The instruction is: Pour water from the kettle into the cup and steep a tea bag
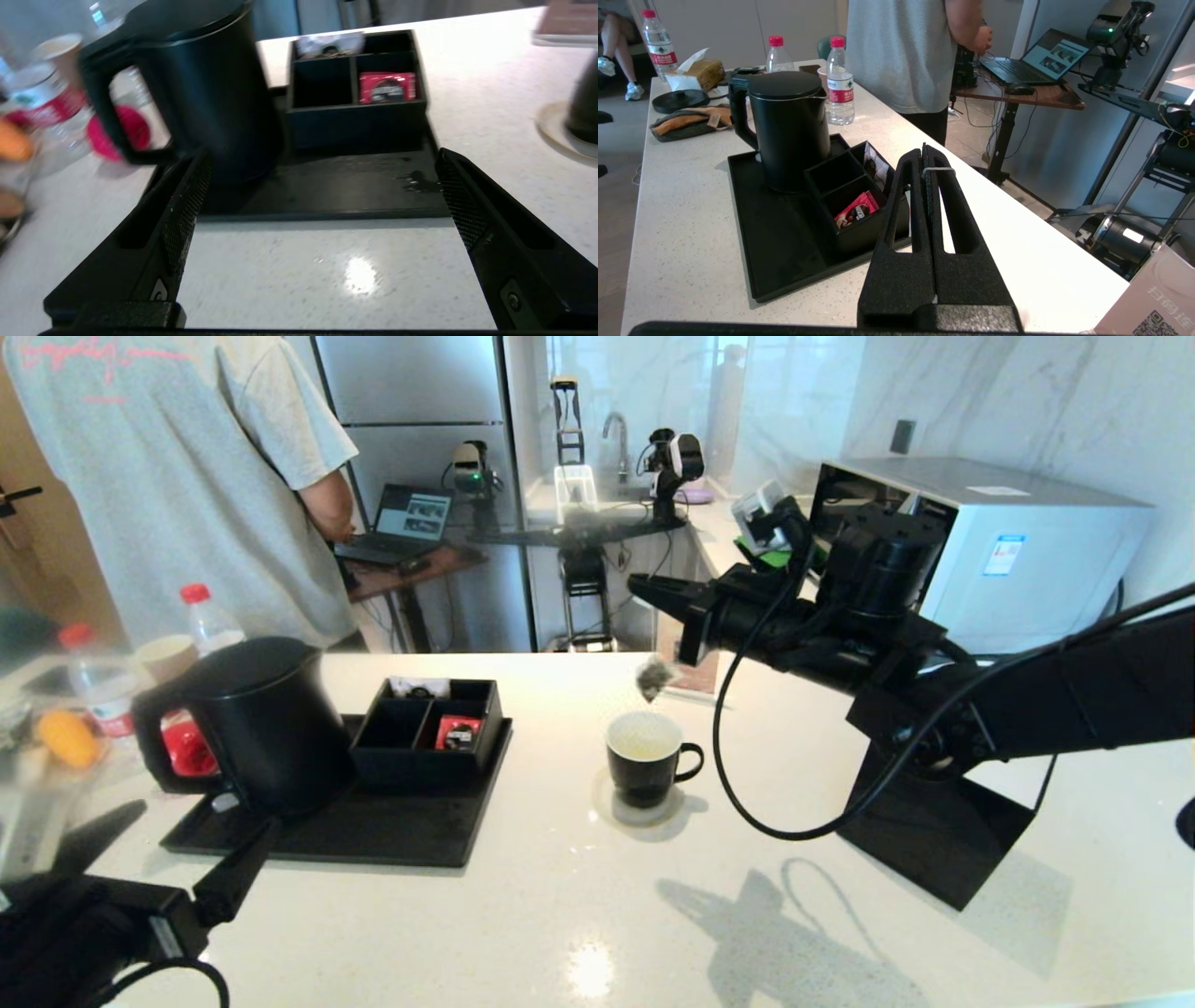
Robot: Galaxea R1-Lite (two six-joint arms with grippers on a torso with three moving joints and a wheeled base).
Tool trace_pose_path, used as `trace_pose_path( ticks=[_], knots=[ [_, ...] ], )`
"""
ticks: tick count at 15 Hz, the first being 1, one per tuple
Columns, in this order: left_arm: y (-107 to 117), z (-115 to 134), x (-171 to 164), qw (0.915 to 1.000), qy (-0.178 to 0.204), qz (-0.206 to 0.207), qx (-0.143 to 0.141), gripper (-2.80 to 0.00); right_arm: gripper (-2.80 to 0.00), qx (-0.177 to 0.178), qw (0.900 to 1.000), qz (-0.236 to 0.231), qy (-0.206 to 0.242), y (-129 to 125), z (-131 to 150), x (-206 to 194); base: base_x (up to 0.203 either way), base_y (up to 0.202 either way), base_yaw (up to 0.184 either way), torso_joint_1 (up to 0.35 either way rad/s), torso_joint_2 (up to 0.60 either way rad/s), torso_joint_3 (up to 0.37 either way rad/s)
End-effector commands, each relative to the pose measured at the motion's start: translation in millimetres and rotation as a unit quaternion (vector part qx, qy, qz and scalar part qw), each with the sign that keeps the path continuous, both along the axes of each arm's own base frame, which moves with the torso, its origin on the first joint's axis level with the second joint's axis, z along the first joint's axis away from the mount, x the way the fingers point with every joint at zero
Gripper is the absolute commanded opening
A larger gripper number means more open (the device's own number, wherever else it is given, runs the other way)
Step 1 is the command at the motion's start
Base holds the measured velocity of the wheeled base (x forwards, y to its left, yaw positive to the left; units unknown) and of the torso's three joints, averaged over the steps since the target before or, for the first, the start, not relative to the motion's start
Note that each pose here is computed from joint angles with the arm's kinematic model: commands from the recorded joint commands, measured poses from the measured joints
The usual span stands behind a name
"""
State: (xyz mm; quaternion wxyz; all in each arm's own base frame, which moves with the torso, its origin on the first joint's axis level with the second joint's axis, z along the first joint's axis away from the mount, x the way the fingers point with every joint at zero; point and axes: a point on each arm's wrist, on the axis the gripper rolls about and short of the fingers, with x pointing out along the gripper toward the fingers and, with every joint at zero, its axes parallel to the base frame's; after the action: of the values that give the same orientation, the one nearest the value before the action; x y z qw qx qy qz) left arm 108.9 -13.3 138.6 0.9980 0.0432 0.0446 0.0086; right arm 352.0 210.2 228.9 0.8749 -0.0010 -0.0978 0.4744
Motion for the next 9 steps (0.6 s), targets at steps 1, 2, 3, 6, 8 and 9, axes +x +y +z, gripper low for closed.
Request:
trace_pose_path(
  ticks=[1,2,3,6,8,9],
  knots=[
    [9,3,-16,0.9991,-0.021,0.033,-0.012,0.00,-2.80,0.002,1.000,0.002,-0.005,1,2,0,0.000,0.000,0.000,0.000,0.00,0.000],
    [10,3,-23,0.9988,-0.025,0.040,-0.014,0.00,-2.80,0.003,1.000,0.003,-0.007,1,4,0,0.000,0.000,0.000,0.000,0.00,0.000],
    [11,2,-30,0.9986,-0.025,0.044,-0.016,0.00,-2.80,0.003,1.000,0.002,-0.008,1,5,0,0.000,0.000,0.000,0.000,0.00,0.000],
    [14,-5,-54,0.9985,-0.020,0.048,-0.020,0.00,-2.80,0.004,1.000,0.002,-0.010,1,10,0,0.000,0.000,0.000,0.000,0.00,0.000],
    [15,-13,-71,0.9984,-0.020,0.048,-0.022,0.00,-2.80,0.004,1.000,0.003,-0.010,1,10,0,0.000,0.000,0.000,0.000,0.00,0.000],
    [15,-17,-79,0.9984,-0.019,0.047,-0.022,0.00,-2.80,0.004,1.000,0.003,-0.009,2,9,0,0.000,0.000,0.000,0.000,0.00,0.000]
  ],
)
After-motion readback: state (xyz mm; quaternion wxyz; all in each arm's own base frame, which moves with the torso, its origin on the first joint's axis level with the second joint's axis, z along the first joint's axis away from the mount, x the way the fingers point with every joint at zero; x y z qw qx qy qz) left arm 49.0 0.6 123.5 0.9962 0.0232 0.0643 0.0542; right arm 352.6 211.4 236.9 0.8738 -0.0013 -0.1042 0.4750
